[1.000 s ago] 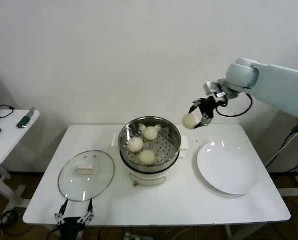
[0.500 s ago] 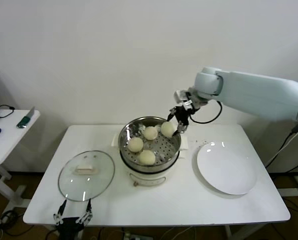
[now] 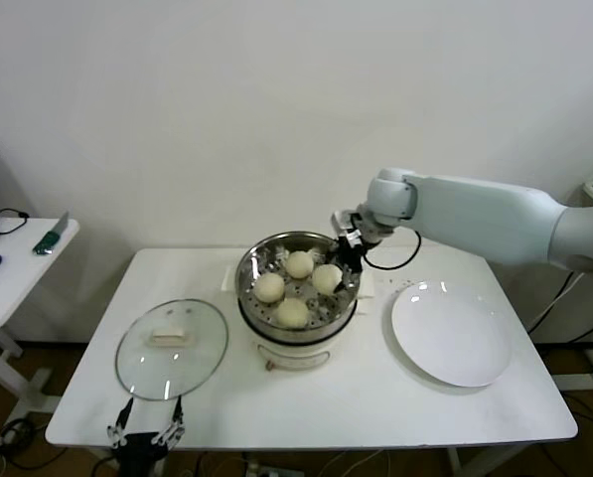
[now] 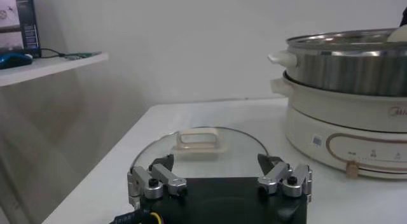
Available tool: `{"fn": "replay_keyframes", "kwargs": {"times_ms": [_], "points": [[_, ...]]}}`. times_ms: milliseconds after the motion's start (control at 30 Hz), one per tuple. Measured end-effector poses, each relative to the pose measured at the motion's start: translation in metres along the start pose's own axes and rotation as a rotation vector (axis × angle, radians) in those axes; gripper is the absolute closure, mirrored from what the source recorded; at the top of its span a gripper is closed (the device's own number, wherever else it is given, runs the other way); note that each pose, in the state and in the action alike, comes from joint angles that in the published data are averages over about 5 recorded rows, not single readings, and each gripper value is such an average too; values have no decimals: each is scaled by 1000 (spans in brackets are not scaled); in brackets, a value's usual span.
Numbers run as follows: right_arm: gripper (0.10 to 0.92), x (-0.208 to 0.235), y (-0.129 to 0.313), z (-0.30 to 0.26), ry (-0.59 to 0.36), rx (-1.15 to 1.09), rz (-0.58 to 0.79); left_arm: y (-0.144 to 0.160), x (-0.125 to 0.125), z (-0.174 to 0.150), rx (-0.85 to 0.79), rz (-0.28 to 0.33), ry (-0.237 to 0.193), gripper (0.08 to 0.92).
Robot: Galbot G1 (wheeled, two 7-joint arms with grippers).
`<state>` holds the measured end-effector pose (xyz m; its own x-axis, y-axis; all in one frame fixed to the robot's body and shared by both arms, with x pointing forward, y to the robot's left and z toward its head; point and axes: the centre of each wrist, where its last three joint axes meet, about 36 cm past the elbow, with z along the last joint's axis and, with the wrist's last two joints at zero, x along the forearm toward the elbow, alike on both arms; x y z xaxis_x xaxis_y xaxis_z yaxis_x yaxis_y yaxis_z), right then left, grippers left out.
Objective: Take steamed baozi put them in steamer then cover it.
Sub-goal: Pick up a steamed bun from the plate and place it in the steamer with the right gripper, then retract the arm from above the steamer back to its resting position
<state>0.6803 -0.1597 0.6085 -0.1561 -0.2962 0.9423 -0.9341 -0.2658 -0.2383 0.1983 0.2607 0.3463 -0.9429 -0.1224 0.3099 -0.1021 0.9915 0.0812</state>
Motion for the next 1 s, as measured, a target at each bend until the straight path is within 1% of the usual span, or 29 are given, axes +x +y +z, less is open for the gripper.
{"fn": "replay_keyframes", "kwargs": {"times_ms": [200, 733, 833, 933, 1000], "points": [[318, -9, 1, -1, 8, 2, -1, -1, 0, 0, 2, 0, -2, 177], [318, -14, -1, -1, 29, 0, 0, -1, -1, -1, 6, -1, -6, 177], [278, -14, -2, -3, 23, -1, 2, -1, -1, -1, 7, -2, -6, 177], [219, -10, -3, -5, 15, -3, 3, -1, 0, -1, 7, -3, -6, 177], [205, -6, -4, -4, 10, -5, 3, -1, 0, -1, 7, -3, -6, 177]]}}
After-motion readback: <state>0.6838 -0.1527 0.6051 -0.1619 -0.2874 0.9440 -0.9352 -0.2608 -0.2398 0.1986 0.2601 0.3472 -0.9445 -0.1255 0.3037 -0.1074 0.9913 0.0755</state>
